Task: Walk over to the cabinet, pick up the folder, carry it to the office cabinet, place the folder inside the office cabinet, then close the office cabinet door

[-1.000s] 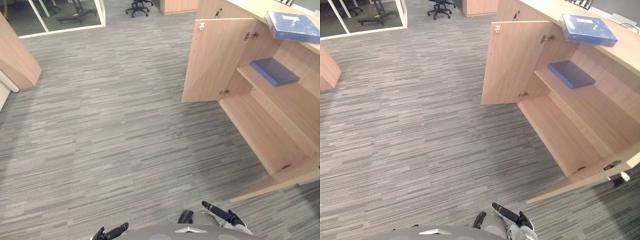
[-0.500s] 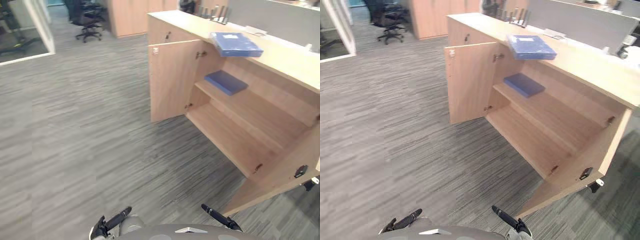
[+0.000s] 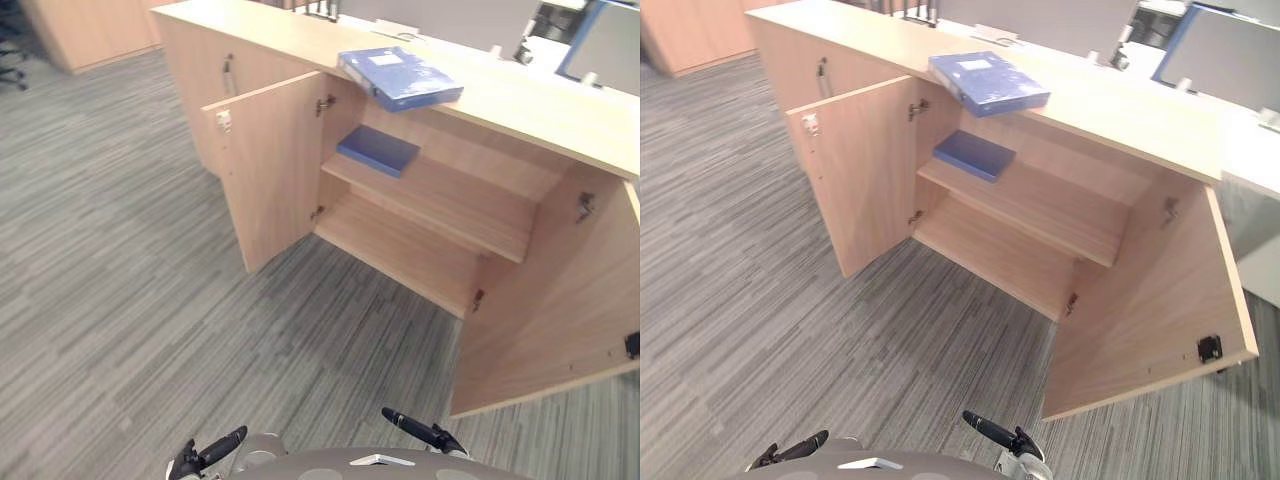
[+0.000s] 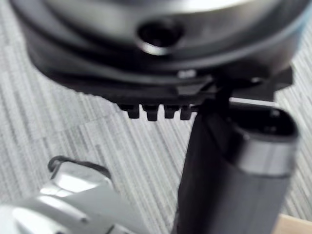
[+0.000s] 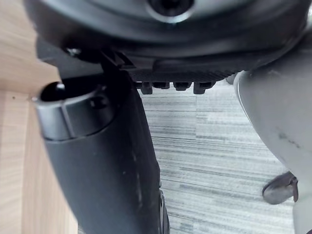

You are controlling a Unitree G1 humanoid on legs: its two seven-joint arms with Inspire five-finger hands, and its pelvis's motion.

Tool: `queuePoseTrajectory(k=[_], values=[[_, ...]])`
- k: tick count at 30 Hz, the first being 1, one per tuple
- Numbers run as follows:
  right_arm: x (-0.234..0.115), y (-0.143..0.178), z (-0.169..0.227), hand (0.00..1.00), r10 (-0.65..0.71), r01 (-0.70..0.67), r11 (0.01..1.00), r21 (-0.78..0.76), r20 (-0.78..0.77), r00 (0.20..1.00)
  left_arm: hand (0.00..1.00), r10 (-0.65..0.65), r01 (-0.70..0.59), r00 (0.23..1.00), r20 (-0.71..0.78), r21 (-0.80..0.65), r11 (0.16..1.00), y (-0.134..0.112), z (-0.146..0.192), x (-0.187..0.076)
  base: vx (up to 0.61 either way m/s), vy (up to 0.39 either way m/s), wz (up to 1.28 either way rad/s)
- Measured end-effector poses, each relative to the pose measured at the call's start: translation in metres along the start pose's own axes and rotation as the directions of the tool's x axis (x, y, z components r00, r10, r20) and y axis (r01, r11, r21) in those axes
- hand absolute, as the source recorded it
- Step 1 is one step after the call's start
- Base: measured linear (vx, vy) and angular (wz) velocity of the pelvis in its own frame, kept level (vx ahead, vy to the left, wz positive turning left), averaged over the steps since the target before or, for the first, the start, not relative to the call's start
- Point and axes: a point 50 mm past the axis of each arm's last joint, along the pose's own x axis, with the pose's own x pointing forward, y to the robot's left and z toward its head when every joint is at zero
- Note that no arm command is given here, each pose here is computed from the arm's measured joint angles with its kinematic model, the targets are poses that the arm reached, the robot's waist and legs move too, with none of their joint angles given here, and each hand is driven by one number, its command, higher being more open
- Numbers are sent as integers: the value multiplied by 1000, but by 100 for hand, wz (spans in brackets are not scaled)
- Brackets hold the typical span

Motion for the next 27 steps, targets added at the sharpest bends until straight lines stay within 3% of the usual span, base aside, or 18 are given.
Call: queuePoseTrajectory(k=[4, 12, 16, 18, 20, 24, 27], values=[[0, -18, 10, 100, -44, 43, 999, 16, 49, 998, 100, -23, 23, 999, -23, -4, 1000, -11, -8, -3, 72, -102, -91], [0, -20, 19, 100, -46, 48, 999, -19, 88, 995, 100, -17, 17, 1000, -12, 1, 1000, -13, -3, -1, -65, -100, -22], [-5, -15, -14, 100, -48, 49, 995, 89, -15, 999, 100, 10, -10, 999, 42, 5, 1000, 4, 12, 2, 0, -155, 49], [-7, -26, -21, 100, -68, 71, 994, 87, -35, 997, 100, 19, -19, 999, 26, -9, 1000, 3, 5, 0, 173, -307, 42], [-8, -49, -14, 100, -135, 136, 986, 98, -21, 991, 100, -22, 21, 998, -56, -19, 1000, -14, -20, -7, 568, -394, -9], [-9, -45, -24, 100, -134, 141, 979, 145, -56, 989, 100, -19, 19, 999, -37, -4, 1000, -7, -15, -5, 392, -191, -21], [-7, -43, -16, 100, -119, 122, 989, 85, -41, 992, 100, -15, 16, 1000, 15, -28, 999, -8, -4, -4, 278, -47, -24]])
